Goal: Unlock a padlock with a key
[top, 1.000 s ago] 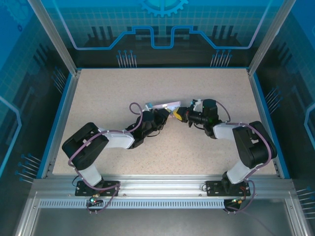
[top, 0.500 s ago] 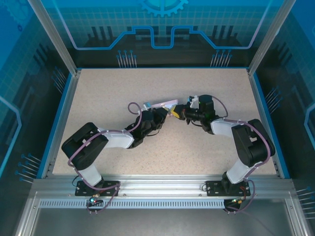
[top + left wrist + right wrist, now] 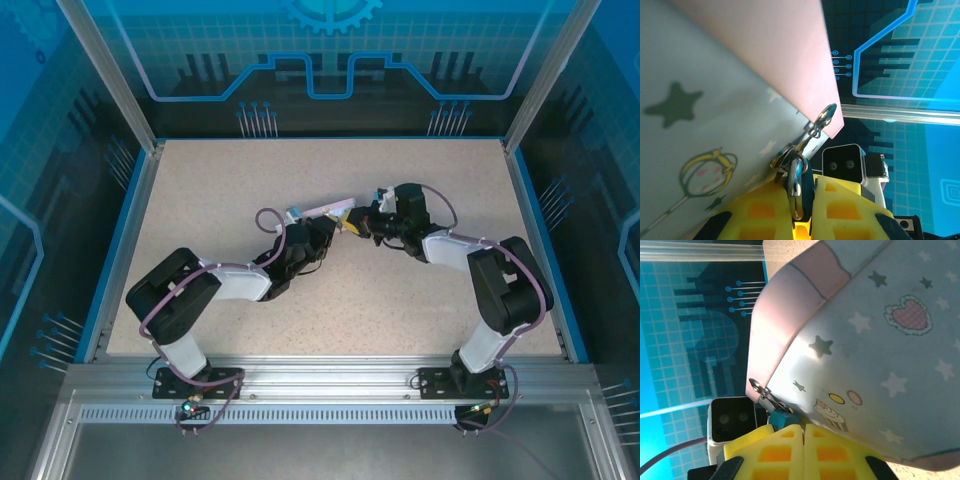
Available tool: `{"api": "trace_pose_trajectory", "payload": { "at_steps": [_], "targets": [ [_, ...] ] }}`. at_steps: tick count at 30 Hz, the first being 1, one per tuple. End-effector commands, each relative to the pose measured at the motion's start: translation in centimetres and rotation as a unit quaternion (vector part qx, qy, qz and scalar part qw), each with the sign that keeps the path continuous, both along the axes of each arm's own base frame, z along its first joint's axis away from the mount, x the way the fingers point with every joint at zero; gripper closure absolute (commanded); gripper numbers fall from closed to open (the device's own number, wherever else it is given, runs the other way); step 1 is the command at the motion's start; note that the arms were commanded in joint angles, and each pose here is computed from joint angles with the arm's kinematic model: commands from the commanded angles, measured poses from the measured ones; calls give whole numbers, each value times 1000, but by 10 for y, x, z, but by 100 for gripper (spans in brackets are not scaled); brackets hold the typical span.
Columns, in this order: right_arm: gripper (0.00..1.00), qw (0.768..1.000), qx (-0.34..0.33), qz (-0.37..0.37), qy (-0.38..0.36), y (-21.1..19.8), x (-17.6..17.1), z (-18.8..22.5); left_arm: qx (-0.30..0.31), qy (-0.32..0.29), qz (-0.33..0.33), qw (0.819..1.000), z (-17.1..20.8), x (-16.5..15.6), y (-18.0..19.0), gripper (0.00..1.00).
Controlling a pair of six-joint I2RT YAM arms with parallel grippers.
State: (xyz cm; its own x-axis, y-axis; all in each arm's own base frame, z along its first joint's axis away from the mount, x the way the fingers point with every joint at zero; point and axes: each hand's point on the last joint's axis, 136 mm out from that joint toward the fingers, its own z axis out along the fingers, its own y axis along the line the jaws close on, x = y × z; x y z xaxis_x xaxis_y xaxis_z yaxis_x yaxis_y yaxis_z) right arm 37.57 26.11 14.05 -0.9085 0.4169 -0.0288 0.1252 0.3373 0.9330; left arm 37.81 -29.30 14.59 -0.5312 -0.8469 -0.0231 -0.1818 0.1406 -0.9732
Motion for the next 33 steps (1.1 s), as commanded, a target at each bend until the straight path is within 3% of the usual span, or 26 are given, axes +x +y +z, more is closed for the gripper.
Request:
{"api": "trace_pose_trajectory", "payload": {
  "at_steps": [1, 7, 13, 22, 29, 33],
  "targets": [
    [100, 994, 7, 96, -59, 35, -25, 30, -65, -42, -180, 981, 39, -51, -61, 100],
    [100, 990, 1, 120, -73, 22, -21, 24, -54, -40, -193, 979, 38, -53, -47, 100],
    [100, 986, 38, 142, -81, 48, -29, 40, -42, -45, -212, 975, 43, -51, -50, 100],
    [100, 988, 38, 134, -64, 58, -32, 41, -29, -18, -174, 984, 24, -46, -39, 100],
    [65, 993, 29, 101, -58, 42, -23, 37, 1, 2, -134, 991, 14, -43, -20, 100],
    [57, 994, 29, 94, -54, 37, -22, 33, 7, 2, -130, 992, 14, -42, -17, 100]
  ]
}}
